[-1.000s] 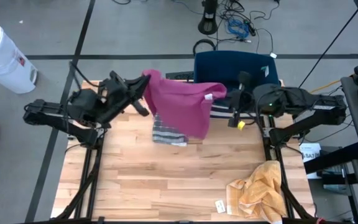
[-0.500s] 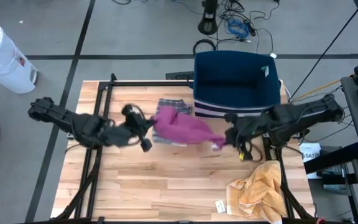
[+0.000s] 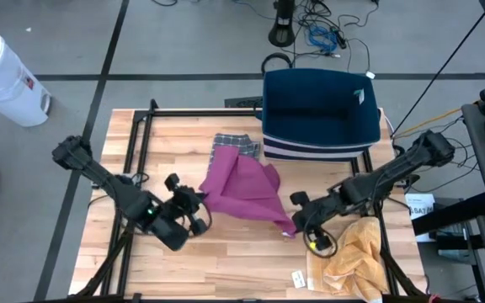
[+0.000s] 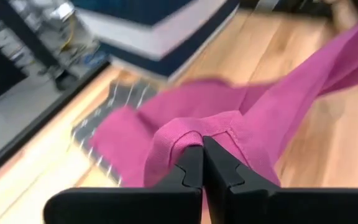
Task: Fold towel
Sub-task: Fold the pink towel
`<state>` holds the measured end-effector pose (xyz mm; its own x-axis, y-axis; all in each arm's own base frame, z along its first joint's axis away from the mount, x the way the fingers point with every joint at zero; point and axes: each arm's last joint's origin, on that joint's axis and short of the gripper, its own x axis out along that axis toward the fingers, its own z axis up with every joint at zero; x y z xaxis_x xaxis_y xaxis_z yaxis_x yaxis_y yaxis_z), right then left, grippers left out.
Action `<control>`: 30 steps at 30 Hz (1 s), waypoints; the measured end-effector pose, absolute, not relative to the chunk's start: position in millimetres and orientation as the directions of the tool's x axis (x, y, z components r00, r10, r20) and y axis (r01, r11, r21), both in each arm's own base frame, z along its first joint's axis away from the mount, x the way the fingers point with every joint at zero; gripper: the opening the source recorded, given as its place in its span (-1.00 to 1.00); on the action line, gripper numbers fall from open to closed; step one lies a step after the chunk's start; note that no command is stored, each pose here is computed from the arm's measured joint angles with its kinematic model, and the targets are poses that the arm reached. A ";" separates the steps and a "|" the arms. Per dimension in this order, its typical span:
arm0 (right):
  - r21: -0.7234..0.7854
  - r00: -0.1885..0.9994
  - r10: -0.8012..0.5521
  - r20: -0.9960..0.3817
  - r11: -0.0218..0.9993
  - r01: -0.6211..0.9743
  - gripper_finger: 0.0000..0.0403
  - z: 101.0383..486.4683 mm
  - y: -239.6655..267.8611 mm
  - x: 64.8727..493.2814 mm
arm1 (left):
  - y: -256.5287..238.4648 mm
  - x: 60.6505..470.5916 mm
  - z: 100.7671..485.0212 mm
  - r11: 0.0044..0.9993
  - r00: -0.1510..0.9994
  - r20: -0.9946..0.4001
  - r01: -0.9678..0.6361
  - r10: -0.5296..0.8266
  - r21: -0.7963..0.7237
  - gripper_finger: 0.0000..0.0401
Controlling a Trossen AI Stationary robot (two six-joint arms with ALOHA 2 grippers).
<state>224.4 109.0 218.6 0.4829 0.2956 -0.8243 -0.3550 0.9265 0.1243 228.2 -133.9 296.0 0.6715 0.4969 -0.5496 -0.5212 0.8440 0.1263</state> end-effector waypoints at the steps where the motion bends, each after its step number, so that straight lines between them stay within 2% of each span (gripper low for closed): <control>1: 0.125 0.475 0.293 -0.830 0.927 -0.353 -1.00 214.1 110.5 225.9 | -136.7 228.4 289.4 0.837 0.649 -0.569 -0.528 0.505 0.140 -1.00; 8: 0.110 0.475 0.311 -0.823 0.908 -0.404 -1.00 187.1 128.6 245.2 | -170.8 231.2 243.6 0.826 0.572 -0.630 -0.520 0.525 0.217 -1.00; 15: 0.118 0.370 0.285 -0.884 0.903 -0.414 -1.00 151.2 135.1 253.8 | -203.2 227.1 203.2 0.823 0.540 -0.656 -0.516 0.527 0.237 -0.97; 21: 0.166 0.277 0.299 -0.913 0.894 -0.415 -1.00 129.9 139.1 254.9 | -222.6 217.4 178.4 0.818 0.477 -0.728 -0.538 0.492 0.201 -0.62; 26: 0.173 0.258 0.296 -0.920 0.896 -0.410 -1.00 127.9 138.7 253.8 | -233.0 202.1 178.5 0.817 0.490 -0.728 -0.552 0.480 0.167 -0.27; 30: 0.198 0.234 0.312 -0.921 0.891 -0.408 -1.00 130.1 138.3 251.1 | -238.9 185.7 180.6 0.818 0.492 -0.722 -0.546 0.487 0.179 -0.13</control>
<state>251.1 138.3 130.1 0.2337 0.3115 -0.9211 -0.4084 0.8911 0.1978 185.7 -238.9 180.6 0.4921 0.4866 -0.7218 -0.5460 0.8183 0.1794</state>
